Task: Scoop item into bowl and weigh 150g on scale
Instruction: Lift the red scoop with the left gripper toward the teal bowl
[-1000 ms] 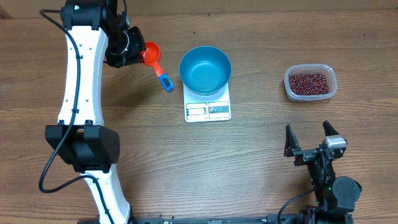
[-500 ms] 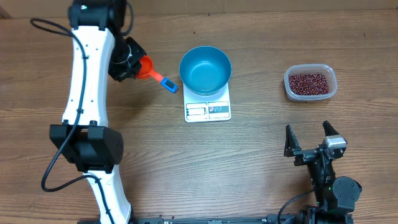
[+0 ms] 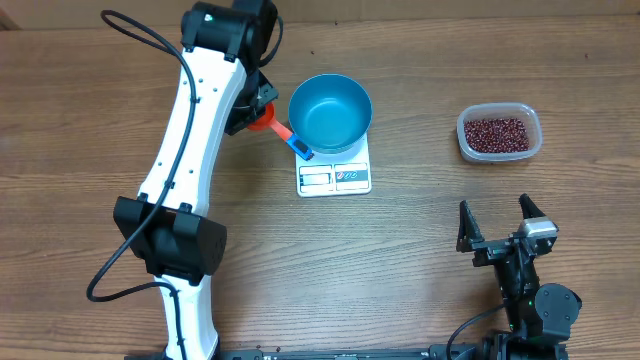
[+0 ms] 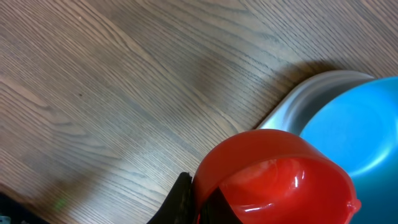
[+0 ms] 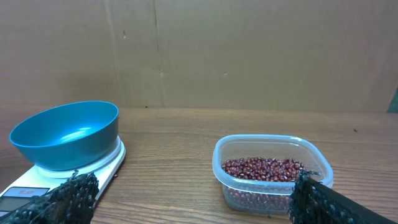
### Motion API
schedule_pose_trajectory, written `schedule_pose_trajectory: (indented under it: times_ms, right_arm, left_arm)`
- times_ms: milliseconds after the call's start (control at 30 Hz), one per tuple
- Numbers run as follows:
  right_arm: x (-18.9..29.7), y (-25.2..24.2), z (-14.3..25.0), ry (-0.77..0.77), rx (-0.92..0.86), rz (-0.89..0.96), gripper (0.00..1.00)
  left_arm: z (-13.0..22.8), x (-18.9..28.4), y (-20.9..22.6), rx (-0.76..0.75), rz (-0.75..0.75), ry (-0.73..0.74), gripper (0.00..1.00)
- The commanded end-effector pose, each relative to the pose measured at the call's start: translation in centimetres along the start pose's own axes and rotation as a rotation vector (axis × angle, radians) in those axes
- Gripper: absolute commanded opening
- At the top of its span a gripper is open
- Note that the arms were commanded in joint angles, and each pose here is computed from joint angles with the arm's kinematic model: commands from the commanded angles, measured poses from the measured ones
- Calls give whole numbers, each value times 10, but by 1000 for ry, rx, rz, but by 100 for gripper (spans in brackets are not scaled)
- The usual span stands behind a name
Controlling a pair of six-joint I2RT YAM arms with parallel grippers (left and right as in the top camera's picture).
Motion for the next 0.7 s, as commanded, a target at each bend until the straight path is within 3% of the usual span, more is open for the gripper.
schedule_pose_trajectory:
  times_ms: [0, 300, 667]
  right_arm:
    - [0, 0, 2, -2, 0, 6, 100]
    - [0, 0, 2, -2, 0, 6, 100]
    - [0, 0, 1, -8, 2, 7, 100]
  left_arm:
    - [4, 7, -3, 13, 18, -25, 4]
    - [9, 8, -5, 2, 23, -18, 4]
    - [34, 11, -14, -2, 106, 232, 4]
Point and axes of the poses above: each gripper's point midway between its finger pads, its own x axis back along the fingers, its own y axis along the line the jaws close on, z = x × y, the point moved 7 cm from there along x, back along the fingers, and after that the axes turned 15 degrees about x, right-handed, at the moved point
